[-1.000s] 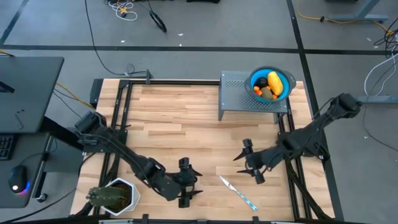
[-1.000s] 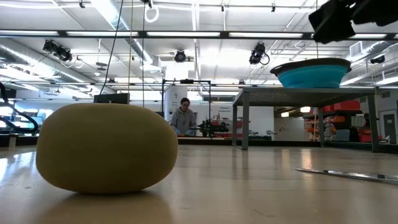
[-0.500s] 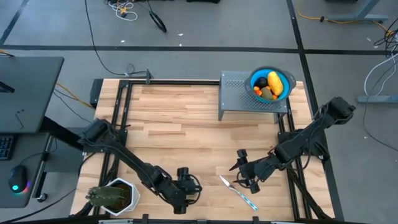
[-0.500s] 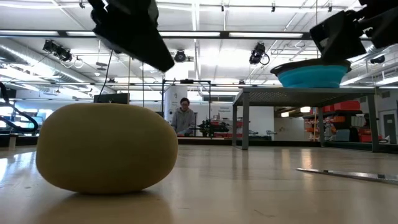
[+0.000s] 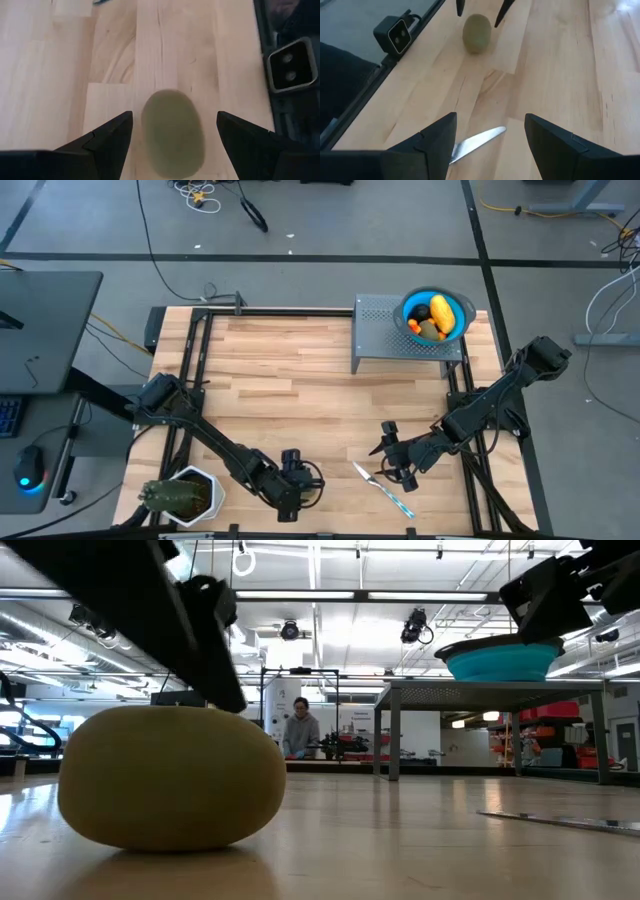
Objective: Pick & Place Fruit
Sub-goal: Put the brown kiwi into the blue strainer bowl on the shelf
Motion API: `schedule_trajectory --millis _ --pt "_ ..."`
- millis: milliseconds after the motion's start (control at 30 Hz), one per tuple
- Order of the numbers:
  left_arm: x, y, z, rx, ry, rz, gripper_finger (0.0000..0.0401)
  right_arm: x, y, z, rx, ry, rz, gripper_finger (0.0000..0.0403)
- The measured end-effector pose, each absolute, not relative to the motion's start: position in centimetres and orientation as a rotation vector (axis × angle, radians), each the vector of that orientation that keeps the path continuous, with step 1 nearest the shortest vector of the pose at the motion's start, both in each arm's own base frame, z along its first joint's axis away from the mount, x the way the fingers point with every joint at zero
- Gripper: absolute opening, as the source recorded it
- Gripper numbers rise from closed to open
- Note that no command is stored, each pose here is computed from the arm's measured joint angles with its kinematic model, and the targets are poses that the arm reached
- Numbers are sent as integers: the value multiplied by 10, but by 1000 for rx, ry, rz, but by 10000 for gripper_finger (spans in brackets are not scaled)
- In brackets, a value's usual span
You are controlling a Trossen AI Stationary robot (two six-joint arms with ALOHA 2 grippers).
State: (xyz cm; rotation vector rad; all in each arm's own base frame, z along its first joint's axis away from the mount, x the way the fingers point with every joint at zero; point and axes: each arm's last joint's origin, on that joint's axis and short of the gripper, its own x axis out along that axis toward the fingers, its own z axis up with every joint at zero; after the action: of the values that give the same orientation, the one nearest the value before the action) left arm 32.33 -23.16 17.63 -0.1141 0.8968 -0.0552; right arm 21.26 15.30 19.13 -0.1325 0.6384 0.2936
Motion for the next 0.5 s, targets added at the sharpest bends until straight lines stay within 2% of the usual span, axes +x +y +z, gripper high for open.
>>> schedule_trajectory --millis 500 --pt "315 -223 154 -127 903 -9 297 212 153 191 -129 647 291 245"
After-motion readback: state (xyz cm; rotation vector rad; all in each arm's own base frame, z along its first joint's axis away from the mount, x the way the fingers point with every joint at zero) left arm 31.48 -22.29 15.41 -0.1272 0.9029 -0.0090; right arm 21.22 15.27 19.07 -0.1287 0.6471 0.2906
